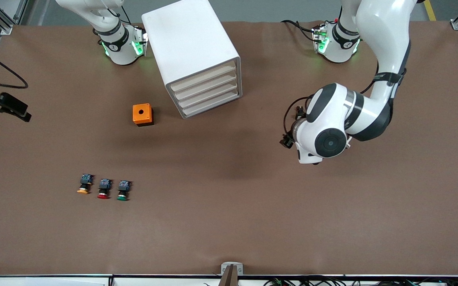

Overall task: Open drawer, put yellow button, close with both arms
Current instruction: 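Reach the right gripper toward the yellow button while the left gripper reaches the drawer, then grasp the yellow button with the right gripper while the left gripper grips the drawer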

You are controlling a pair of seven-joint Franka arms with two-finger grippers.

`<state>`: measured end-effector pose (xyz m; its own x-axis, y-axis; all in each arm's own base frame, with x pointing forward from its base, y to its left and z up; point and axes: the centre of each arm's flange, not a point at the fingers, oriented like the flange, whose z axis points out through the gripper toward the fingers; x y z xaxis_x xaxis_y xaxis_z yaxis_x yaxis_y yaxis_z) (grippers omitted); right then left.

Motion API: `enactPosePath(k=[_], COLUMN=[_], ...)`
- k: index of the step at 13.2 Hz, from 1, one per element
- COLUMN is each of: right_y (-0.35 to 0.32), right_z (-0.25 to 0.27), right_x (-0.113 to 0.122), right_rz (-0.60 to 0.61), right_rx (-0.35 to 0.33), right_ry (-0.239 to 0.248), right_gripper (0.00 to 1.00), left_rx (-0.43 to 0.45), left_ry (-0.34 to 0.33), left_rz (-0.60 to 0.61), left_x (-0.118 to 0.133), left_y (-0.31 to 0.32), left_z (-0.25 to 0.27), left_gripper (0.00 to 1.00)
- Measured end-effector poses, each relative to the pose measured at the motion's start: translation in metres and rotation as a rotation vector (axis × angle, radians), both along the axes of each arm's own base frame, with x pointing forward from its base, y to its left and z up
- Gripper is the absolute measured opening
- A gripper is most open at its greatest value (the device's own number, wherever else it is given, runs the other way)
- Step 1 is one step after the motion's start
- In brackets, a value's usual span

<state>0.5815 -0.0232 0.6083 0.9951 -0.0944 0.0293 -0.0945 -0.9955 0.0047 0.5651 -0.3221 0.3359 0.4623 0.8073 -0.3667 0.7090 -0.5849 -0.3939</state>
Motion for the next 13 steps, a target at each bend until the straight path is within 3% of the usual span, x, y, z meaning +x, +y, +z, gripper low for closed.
enactPosePath(k=[4, 6, 9, 13], right_y=[0.000, 0.000, -0.001, -0.022], right_z=[-0.113, -0.175, -0.246, -0.312], right_x=[0.054, 0.074, 0.093, 0.104], right_rz=[0.024, 0.025, 0.026, -0.002], right_rx=[-0.003, -0.006, -0.010, -0.015], right_ry=[0.091, 0.138, 0.156, 0.154], right_gripper=[1.00, 1.00, 1.00, 1.00], left_rx=[0.000, 0.049, 0.153, 0.280], left_ry=[0.119, 0.156, 0.234, 0.461], left_rz=[0.188, 0.283, 0.433, 0.681], left_x=[-0.015, -0.026, -0.047, -0.069], left_y=[-0.036, -0.056, -0.087, -0.122], left_z=[-0.019, -0.017, -0.021, -0.048], left_gripper=[1.00, 1.00, 1.00, 0.99])
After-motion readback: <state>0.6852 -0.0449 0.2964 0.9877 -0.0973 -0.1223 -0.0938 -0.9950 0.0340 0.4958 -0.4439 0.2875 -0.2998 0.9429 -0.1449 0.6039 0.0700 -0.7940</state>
